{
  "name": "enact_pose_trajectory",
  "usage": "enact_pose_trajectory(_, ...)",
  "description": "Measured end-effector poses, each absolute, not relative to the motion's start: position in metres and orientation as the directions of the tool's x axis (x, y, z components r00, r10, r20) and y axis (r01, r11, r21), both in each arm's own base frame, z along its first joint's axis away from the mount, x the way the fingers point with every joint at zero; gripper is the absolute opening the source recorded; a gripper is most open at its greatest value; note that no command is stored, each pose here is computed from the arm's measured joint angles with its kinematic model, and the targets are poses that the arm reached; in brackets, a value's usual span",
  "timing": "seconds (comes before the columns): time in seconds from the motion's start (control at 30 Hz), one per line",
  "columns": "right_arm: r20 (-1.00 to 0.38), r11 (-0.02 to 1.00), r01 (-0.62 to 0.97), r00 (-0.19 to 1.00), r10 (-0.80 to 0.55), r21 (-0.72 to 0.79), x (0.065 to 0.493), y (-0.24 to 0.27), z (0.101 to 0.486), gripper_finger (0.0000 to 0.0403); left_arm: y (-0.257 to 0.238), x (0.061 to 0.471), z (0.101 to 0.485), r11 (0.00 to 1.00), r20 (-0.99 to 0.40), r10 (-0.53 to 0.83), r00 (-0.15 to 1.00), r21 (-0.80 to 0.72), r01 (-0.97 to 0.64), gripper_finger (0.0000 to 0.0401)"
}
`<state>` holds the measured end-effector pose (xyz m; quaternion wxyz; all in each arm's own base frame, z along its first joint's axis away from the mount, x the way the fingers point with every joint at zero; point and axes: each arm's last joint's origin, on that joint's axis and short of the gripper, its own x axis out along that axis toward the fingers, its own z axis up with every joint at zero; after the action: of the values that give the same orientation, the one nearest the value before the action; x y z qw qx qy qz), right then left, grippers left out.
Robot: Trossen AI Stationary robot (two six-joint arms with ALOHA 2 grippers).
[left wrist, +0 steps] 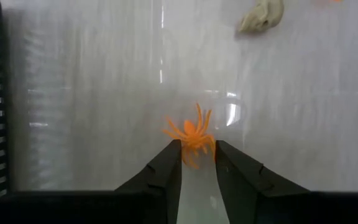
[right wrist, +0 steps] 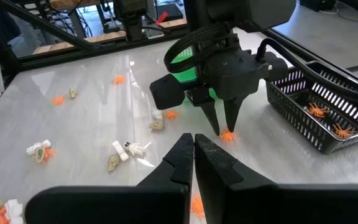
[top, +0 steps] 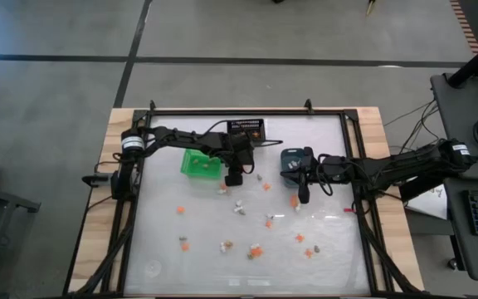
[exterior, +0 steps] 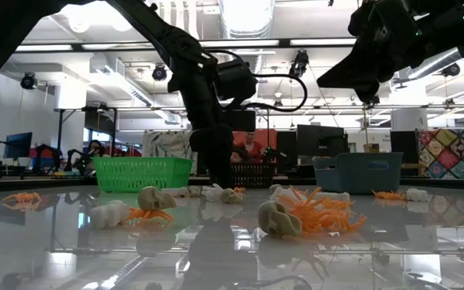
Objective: Sort Halloween decoration
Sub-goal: Put the orange spider toy into the black bin
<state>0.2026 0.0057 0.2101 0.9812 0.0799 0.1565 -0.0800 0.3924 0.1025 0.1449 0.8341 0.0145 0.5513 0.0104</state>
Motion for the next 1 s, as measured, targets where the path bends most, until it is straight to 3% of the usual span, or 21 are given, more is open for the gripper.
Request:
enact_pose_trajectory(0.57, -0.320, 0.974, 0.182, 0.938, -0.132, 0.132, 0.203, 0.006, 0.210, 0.0009, 0.102, 0.390, 0.172, 0.999, -0.893, 0.047, 0.447, 0.051, -0.003, 0.0077)
enact_pose_trajectory(0.77, -0.319, 0.974, 0.182, 0.939, -0.132, 0.132, 0.203, 0.006, 0.210, 0.0009, 0.109, 0.390, 0.208, 0.998, -0.863, 0.066, 0.500, 0.069, -0.013, 0.0077)
enact_pose_trajectory(1.0, -0.317, 0.973, 0.184, 0.939, -0.132, 0.140, 0.203, 0.006, 0.210, 0.0009, 0.152, 0.385, 0.256, 0.989, -0.835, 0.137, 0.533, 0.147, -0.025, 0.0077)
